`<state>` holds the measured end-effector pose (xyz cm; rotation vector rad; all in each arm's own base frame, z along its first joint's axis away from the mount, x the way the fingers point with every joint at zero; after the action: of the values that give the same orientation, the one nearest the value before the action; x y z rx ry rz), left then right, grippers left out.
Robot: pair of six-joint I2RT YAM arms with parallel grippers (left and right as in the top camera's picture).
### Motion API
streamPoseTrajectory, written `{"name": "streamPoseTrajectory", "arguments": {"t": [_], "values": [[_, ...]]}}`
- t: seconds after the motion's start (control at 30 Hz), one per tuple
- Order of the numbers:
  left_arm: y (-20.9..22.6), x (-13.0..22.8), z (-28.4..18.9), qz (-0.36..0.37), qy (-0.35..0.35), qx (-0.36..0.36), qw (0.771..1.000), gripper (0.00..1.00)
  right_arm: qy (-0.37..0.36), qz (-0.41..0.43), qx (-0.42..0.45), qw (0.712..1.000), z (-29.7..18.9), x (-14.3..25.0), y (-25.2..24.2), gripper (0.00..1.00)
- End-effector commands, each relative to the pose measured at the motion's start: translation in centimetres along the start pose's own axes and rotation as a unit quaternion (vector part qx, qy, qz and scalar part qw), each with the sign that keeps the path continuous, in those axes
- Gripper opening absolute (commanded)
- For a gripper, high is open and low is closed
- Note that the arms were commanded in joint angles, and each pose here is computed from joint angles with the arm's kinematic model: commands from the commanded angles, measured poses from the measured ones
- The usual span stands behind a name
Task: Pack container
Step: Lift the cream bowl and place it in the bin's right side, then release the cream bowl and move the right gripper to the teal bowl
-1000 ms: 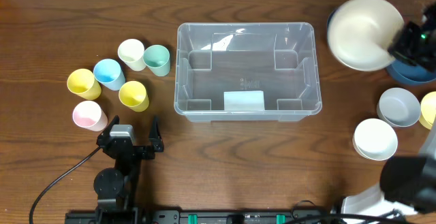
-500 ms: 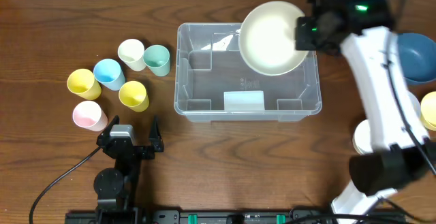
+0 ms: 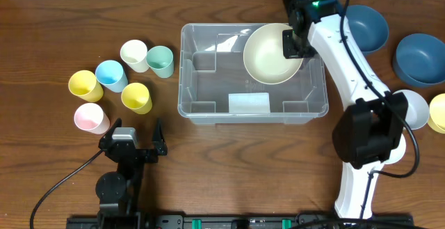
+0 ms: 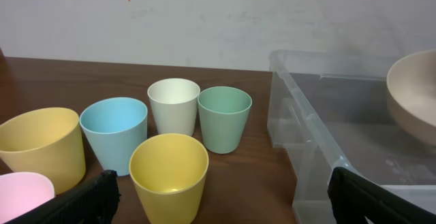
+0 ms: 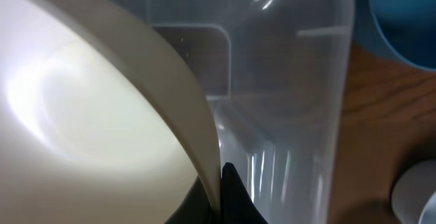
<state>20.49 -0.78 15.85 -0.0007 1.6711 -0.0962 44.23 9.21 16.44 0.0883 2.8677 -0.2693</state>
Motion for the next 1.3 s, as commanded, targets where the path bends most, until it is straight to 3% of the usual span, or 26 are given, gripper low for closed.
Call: {"name": "streamPoseTrajectory", "arguments": {"t": [0.0,0.5,0.63,0.97,1.27], "values": [[0.0,1.4,0.1,0.001,0.023,0.003,1.000,0.98,-0.009,0.006,0.015,1.000,0.6,-0.5,0.3,0.01],[0.0,1.4,0.1,0.001,0.023,0.003,1.000,0.98,-0.019,0.006,0.038,0.999,0.6,-0.8,-0.3,0.01],[0.0,1.3,0.1,0.001,0.022,0.003,1.000,0.98,-0.018,0.006,0.038,0.999,0.6,-0.7,-0.3,0.09],[0.0,1.4,0.1,0.001,0.023,0.003,1.000,0.98,-0.018,0.006,0.038,0.999,0.7,-0.7,-0.3,0.11],[0.0,1.4,0.1,0.001,0.023,0.003,1.000,0.98,-0.020,0.004,0.016,1.000,-1.2,-0.8,-0.2,0.24]]}}
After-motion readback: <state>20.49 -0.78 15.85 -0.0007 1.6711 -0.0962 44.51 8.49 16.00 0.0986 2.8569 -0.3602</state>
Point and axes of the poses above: each gripper's point midway between its finger pads, its own z axis out along the fingers, its own y axis along the line the jaws close on, x = y × z, the point moved 4 cm from there along -z, back along the fingers, and after that the axes turned 2 degrees about z, right-handed, at the moved point
